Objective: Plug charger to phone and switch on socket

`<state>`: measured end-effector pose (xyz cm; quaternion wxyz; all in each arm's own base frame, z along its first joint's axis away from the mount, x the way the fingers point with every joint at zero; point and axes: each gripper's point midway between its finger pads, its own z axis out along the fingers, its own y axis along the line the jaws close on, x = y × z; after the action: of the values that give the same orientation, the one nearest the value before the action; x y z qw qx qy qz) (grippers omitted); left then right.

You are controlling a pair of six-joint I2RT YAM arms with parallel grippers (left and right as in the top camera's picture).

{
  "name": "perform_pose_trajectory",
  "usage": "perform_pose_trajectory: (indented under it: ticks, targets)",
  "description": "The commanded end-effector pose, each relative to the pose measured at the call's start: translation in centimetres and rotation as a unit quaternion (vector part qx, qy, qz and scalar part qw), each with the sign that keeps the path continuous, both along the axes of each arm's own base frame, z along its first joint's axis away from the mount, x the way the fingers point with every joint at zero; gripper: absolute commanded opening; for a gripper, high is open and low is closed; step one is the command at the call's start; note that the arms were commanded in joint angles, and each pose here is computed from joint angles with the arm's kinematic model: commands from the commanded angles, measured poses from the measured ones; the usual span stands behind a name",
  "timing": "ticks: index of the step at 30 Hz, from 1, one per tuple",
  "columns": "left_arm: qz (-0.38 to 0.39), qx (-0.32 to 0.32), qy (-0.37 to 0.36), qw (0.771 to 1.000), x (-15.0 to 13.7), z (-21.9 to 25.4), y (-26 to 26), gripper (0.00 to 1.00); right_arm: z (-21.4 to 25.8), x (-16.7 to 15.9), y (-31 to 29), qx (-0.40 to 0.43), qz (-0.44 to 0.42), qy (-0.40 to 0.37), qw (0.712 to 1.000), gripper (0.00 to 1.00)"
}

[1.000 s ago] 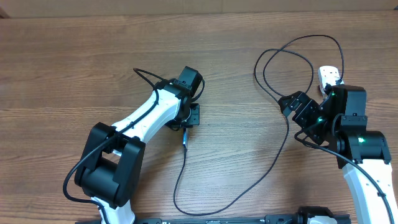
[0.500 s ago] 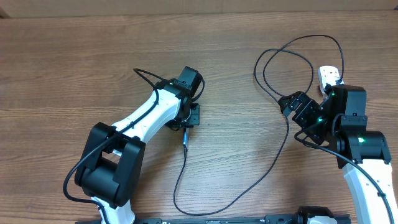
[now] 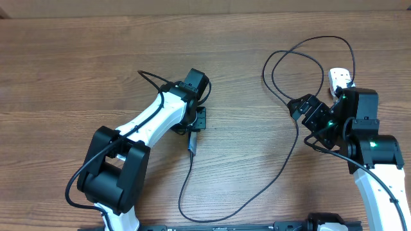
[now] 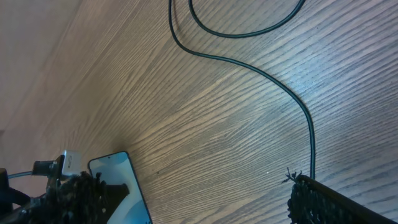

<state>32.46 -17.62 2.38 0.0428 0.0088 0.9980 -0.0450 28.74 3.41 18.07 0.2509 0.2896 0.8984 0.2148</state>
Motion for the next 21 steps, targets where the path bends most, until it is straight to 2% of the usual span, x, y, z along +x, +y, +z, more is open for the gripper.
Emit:
perform_pose_trajectory:
  ticks: [1,21]
  targets:
    - [-0.011,-0.004,-0.002,1.000,0.20,0.19,-0.51,0.23,1.01,0.32,-0.29,-0.009,-0.001,-0.017,1.000,1.00]
    - [-0.011,-0.004,-0.001,1.000,0.16,0.19,-0.51,0.29,1.01,0.33,-0.29,-0.009,-0.001,-0.017,1.000,1.00]
